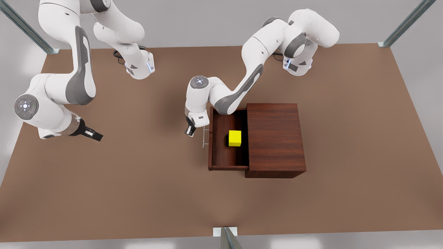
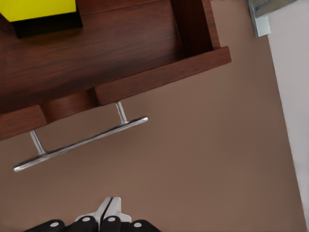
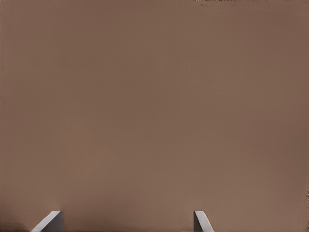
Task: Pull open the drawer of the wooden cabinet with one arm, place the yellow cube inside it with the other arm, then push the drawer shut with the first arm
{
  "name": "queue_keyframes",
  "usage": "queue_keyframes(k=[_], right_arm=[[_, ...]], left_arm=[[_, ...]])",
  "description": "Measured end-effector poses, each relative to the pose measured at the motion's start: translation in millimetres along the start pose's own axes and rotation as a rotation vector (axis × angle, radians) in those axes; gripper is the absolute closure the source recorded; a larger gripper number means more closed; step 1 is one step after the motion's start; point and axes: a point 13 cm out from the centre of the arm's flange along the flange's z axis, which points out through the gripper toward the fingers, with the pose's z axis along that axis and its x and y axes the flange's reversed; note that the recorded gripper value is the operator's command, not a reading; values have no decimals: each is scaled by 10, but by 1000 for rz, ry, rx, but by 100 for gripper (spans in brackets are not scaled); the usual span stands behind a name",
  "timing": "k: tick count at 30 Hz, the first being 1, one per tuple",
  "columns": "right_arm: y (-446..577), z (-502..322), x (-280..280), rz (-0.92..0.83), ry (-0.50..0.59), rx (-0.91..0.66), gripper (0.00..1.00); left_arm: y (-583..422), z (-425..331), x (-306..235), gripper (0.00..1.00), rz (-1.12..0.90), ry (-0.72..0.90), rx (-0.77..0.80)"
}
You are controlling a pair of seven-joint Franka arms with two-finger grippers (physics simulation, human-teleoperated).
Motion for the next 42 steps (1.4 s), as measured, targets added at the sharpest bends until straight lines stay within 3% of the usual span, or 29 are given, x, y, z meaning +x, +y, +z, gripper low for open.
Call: queue_keyframes(k=[13,28,42], right_arm=[[1,0,-2,-182,-2,2,0],[0,3,-5,-280,-2,3,0],[0,7,-8,-322,-3,7,0]], left_arm=[[500,298,-171,100,-138,-111,-115],[599,228,-1065,100,-160,-300,-211],[715,45,-1814,100,-97,-332,-299]])
